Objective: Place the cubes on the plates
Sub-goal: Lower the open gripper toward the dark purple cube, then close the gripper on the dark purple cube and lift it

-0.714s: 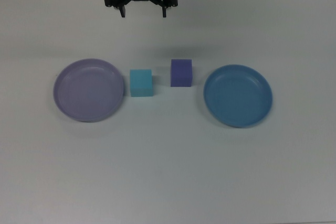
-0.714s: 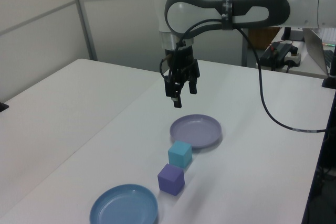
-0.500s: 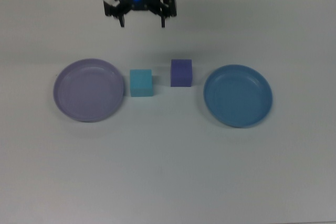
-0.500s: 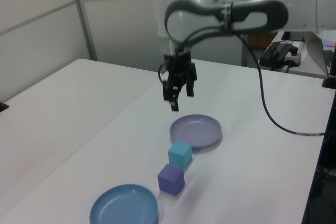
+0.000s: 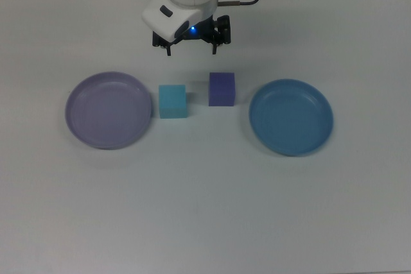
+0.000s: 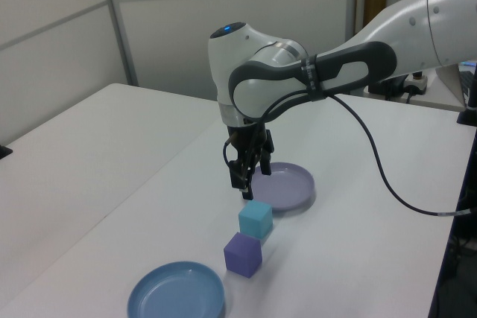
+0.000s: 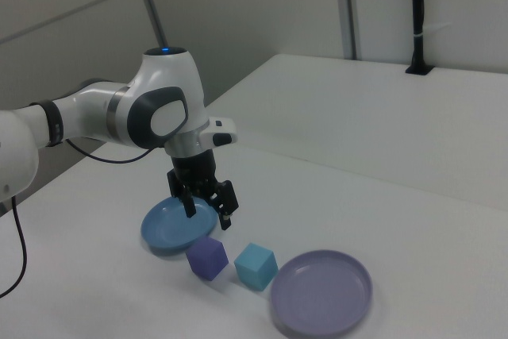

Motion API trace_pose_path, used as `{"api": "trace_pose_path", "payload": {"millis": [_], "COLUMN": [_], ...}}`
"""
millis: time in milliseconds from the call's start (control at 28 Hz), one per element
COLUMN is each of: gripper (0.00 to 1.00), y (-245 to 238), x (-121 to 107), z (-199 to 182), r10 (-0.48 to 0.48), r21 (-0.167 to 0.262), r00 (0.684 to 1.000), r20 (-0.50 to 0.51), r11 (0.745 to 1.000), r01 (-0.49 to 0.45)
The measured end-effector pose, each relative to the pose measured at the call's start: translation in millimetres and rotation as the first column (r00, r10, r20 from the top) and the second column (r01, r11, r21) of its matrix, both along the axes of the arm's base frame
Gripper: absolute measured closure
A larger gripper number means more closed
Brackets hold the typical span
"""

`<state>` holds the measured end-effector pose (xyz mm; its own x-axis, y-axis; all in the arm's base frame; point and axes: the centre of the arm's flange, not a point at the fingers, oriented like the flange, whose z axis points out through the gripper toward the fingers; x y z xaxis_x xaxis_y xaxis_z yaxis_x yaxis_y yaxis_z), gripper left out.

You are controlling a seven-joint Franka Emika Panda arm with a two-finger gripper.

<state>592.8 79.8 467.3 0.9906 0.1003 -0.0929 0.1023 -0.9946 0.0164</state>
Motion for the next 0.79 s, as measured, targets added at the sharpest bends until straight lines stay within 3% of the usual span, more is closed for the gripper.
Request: {"api": "trace_pose_path", "payload": {"millis": [143, 393, 786], "gripper": [0.0, 0.0, 0.0], "y": [11.6, 41.1, 70.9], "x": [-3.7, -12.5, -8.9], "z": [-13.0, -51.8, -91.8], "r10": [0.015, -0.011, -0.104], "r21": [-0.003, -0.062, -0.079], "r00": [1.0, 0.999, 0.993], "r20": [-0.001, 0.033, 0.058], "r11": [1.0, 0.998, 0.991], "r01": [-0.015, 0.013, 0.108]}}
